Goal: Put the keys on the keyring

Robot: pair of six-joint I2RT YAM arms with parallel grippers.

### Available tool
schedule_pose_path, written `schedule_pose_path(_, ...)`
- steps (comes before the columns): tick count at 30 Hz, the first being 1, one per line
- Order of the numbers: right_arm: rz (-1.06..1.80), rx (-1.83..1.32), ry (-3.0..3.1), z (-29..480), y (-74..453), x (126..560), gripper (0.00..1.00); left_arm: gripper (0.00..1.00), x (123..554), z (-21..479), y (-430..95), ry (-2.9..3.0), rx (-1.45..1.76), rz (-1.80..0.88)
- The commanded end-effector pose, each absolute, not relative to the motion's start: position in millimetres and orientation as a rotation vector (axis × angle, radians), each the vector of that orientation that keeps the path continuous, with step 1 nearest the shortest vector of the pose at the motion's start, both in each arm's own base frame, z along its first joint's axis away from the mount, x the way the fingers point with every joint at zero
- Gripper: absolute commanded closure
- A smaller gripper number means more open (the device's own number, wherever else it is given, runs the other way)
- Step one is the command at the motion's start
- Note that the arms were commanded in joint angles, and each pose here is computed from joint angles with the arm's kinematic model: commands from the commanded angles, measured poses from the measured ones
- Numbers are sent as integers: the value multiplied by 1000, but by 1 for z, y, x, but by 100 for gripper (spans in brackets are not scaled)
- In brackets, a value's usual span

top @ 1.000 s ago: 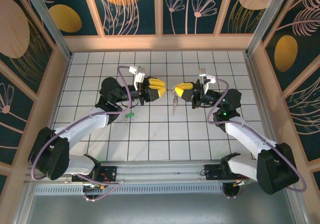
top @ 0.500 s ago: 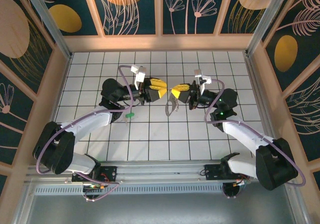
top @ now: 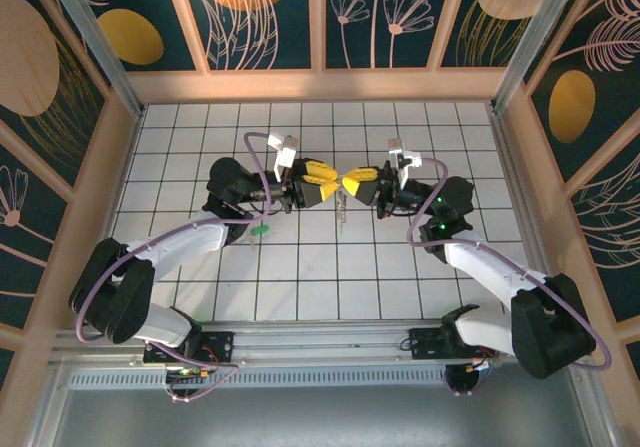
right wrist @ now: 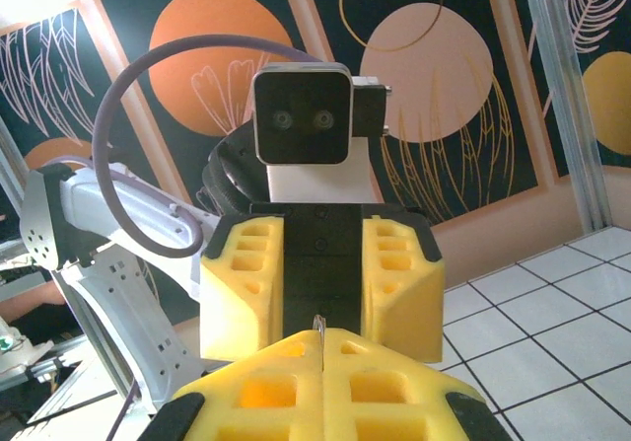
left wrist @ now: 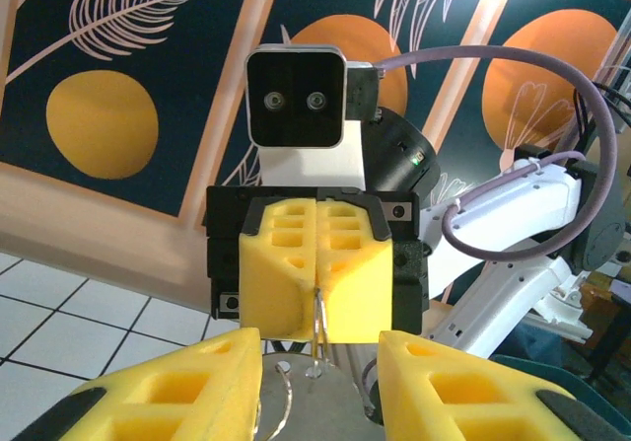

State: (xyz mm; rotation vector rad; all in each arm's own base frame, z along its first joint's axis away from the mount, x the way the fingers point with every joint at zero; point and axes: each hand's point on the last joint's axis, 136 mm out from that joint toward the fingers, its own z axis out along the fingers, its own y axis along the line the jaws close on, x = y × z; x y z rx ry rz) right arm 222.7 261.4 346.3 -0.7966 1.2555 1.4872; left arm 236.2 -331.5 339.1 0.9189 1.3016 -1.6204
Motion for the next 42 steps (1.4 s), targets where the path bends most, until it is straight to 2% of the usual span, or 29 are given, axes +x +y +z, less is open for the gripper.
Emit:
schedule_pose_path(1,1465,-828,1158,368,262,217,100,64,232,349,-335,1247,956,-1619)
schedule_pose_path(6,1467,-829,1164,366,264,218,100,65,230,351,-338,1238,971,-1626)
schedule_pose_path(10,1464,-829,1169,365,264,218,100,70,230,351,-339,1233,975,-1626)
schedule_pose_path(13,1461,-830,1180,362,264,219,100,80,230,351,-339,1231,975,-1626)
schedule_pose_path(16,1459,-837,1196,359,265,219,100,97,230,351,-340,1233,975,-1621)
schedule_pose_path(17,1452,-838,1208,357,265,221,100,100,231,351,-340,1235,976,-1615)
schedule_pose_path(18,1441,-832,1222,356,264,223,96,100,232,350,-340,1243,978,-1610)
schedule_pose_path(20,1413,-817,1243,354,259,226,77,100,233,347,-342,1263,992,-1587)
schedule_pose_path(21,1402,-813,1250,353,257,227,72,100,234,346,-342,1274,1001,-1573)
schedule_pose_path(23,1366,-806,1278,350,250,229,63,100,236,344,-343,1295,1025,-1535)
schedule_pose_path(25,1328,-808,1316,345,245,231,58,100,236,342,-344,1312,1056,-1499)
schedule_pose_path(34,1228,-887,1465,317,243,232,52,100,244,326,-347,1413,1192,-1334)
schedule_pose_path(42,1210,-914,1494,309,243,233,52,100,243,316,-347,1444,1284,-1283)
